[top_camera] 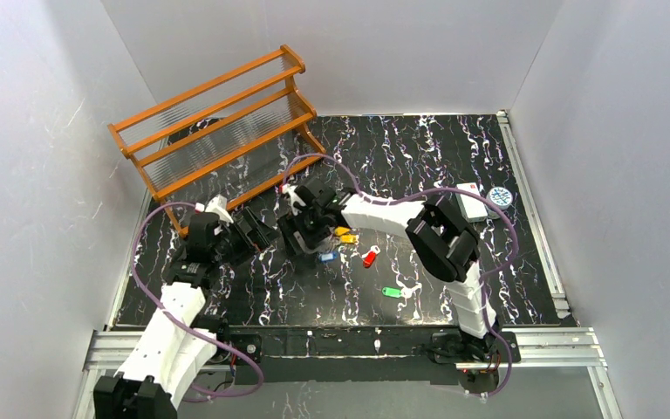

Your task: Put the keys on the keyring

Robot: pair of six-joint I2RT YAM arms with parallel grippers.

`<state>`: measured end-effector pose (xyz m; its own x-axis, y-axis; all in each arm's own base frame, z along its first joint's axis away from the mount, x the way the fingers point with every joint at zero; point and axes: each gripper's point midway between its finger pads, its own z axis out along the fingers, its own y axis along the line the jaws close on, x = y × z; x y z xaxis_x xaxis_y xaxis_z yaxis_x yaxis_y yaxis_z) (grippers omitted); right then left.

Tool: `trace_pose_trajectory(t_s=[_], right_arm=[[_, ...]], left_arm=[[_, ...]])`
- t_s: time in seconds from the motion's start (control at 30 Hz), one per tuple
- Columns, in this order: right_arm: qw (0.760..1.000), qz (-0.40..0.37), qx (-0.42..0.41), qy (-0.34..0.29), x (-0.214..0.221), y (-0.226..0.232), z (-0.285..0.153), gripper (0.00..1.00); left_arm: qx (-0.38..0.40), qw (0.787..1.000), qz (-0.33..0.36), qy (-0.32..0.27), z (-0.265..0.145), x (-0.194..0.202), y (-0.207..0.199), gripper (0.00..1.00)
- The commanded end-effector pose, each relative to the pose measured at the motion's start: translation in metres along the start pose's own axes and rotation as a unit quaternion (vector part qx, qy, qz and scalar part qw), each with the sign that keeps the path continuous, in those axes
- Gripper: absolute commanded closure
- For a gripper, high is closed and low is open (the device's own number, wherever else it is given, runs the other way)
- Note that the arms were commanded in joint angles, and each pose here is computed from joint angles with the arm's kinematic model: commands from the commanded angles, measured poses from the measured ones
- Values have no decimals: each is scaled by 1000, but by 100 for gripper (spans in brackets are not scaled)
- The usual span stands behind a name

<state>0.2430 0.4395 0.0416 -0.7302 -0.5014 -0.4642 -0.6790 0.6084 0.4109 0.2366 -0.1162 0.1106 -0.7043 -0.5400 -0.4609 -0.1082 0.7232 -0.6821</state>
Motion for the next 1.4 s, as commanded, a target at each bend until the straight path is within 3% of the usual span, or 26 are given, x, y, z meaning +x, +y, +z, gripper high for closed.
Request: trace_pose_trajectory(t_s=[0.0, 0.2, 0.43, 0.7, 1.0, 1.37], right_arm=[[988, 9, -135, 69, 47, 71, -13, 16], [984, 5, -175, 16, 25, 96, -46, 15], [991, 5, -133, -32, 6, 85, -77, 14], [994, 57, -97, -7, 37, 50, -86, 14], [986, 110, -123, 38, 84, 48, -83, 14], [966, 155, -204, 38, 84, 72, -75, 21]], left_arm=[[-33, 998, 28, -49, -20, -21, -1, 2], [-60, 994, 31, -86, -32, -31, 5, 2], [-87, 995, 5, -50, -20, -15, 23, 2], [-79, 996, -14, 39, 13, 16, 36, 11], [-82, 995, -11, 47, 35, 17, 44, 14], [-122, 988, 74, 64, 69, 18, 46, 19]])
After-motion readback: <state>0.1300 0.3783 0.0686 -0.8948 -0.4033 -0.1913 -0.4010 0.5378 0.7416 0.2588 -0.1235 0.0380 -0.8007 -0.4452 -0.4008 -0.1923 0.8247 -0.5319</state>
